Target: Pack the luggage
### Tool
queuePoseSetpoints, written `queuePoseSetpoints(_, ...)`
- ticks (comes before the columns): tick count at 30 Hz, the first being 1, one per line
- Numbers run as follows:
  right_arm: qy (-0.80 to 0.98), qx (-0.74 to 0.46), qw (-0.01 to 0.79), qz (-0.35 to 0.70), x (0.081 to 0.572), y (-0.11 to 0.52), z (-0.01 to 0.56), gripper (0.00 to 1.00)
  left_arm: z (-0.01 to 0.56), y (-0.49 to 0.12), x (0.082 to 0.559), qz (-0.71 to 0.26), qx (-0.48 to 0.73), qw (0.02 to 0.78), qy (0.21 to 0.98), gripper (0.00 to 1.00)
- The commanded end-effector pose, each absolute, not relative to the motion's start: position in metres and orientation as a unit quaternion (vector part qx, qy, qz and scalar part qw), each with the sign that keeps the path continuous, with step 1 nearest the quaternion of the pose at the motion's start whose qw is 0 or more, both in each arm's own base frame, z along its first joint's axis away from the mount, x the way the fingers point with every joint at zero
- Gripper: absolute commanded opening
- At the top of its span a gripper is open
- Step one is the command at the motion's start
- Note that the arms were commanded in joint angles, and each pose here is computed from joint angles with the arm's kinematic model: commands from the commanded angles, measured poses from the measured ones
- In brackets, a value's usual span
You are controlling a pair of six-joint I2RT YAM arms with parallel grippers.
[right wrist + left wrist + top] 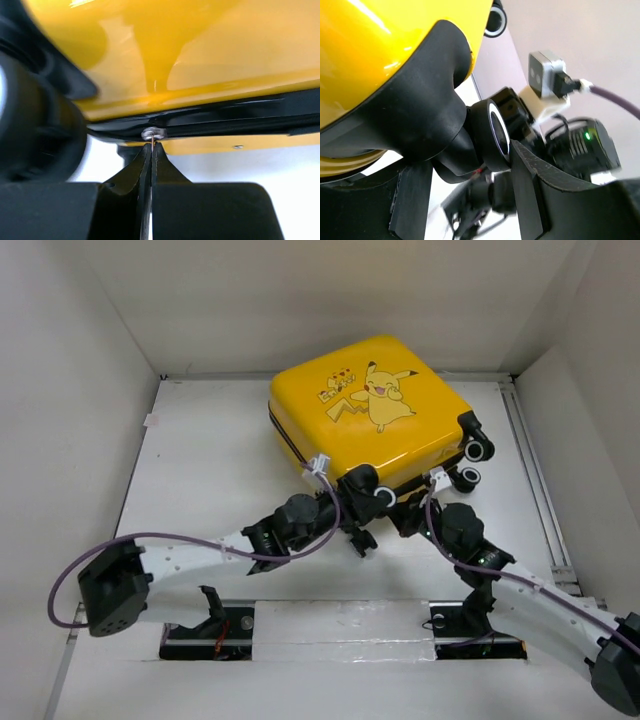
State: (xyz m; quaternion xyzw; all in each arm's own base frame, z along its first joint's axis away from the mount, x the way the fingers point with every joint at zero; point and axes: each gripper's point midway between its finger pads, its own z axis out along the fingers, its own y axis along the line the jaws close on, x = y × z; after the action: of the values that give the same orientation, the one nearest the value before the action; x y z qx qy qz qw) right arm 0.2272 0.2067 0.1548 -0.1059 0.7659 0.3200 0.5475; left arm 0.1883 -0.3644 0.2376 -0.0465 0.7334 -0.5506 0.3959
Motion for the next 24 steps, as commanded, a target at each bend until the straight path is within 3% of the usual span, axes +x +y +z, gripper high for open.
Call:
queuePoseSetpoints(1,0.646,-0.098,0.648,0.392,0.242,0.216,0.242,0.00,0.365,-0.371,0.238,-0.609,-0.088,0.528,0.585,0.00)
queuePoseSetpoints(11,0.606,-0.086,0.662,0.433,0.207,0.270,0.240,0.00,0.421,-0.415,0.254,-0.663,-0.099,0.516,0.533,0.00)
queuePoseSetpoints(20,0.588,-0.102,0.700,0.394,0.195,0.317,0.222,0.00,0.397,-0.447,0.233,-0.707,-0.094,0.440,0.545,0.00)
queuePoseSetpoints(24,0.591,-0.113,0.688,0.407,0.197,0.349,0.207,0.00,0.400,-0.441,0.221,-0.701,-0.084,0.446,0.551,0.00)
